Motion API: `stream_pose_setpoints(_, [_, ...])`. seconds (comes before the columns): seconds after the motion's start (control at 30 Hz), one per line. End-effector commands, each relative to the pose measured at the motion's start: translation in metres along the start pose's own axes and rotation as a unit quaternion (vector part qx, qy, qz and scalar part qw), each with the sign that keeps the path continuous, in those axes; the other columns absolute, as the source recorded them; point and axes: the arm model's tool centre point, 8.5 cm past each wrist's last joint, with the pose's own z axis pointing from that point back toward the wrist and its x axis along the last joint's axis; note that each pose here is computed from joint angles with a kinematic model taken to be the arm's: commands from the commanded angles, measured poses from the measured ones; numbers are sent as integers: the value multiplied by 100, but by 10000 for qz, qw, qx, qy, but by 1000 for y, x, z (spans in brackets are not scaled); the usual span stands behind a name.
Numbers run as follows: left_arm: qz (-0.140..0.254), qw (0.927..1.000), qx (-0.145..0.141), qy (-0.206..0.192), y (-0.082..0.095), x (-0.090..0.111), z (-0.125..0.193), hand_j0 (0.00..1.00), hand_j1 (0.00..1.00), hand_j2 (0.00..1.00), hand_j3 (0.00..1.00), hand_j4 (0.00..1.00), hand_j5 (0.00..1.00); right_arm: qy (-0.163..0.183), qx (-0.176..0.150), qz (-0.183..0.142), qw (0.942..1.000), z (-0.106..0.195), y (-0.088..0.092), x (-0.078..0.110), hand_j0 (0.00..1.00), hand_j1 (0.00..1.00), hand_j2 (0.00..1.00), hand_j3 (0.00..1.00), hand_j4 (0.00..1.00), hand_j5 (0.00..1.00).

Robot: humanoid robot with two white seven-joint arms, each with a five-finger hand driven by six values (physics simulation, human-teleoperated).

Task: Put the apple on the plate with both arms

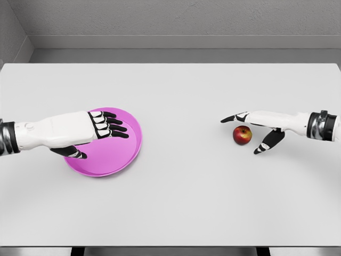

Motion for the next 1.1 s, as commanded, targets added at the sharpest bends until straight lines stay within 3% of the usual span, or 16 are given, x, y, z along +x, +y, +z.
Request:
stream_pose_setpoints(0.0, [16, 10000, 5, 5, 1, 0, 0, 100, 100, 100, 100, 100, 100, -4, -11, -27, 10000, 0, 0, 0, 100, 100, 100, 100, 100, 100])
stream_pose_setpoints(0.2, [27, 10000, -73, -21, -1, 0, -2, 100, 100, 100, 100, 100, 100, 5, -23, -34, 10000, 0, -1, -1, 99, 99, 99, 99, 99, 99])
stream_pose_setpoints(0.27, [27, 10000, -73, -21, -1, 0, -2, 100, 100, 100, 100, 100, 100, -76, -23, 24, 10000, 0, -1, 1, 92, 92, 92, 92, 92, 92])
stream_pose_setpoints(0.53, [27, 10000, -73, -21, -1, 0, -2, 100, 100, 100, 100, 100, 100, -141, -30, 53, 9999, 0, 0, -1, 85, 85, 85, 85, 85, 85])
stream_pose_setpoints(1.07, [24, 10000, -71, -28, -1, 1, -2, 100, 100, 100, 100, 100, 100, -76, -89, 0, 9999, 0, -2, -10, 85, 85, 85, 85, 85, 85])
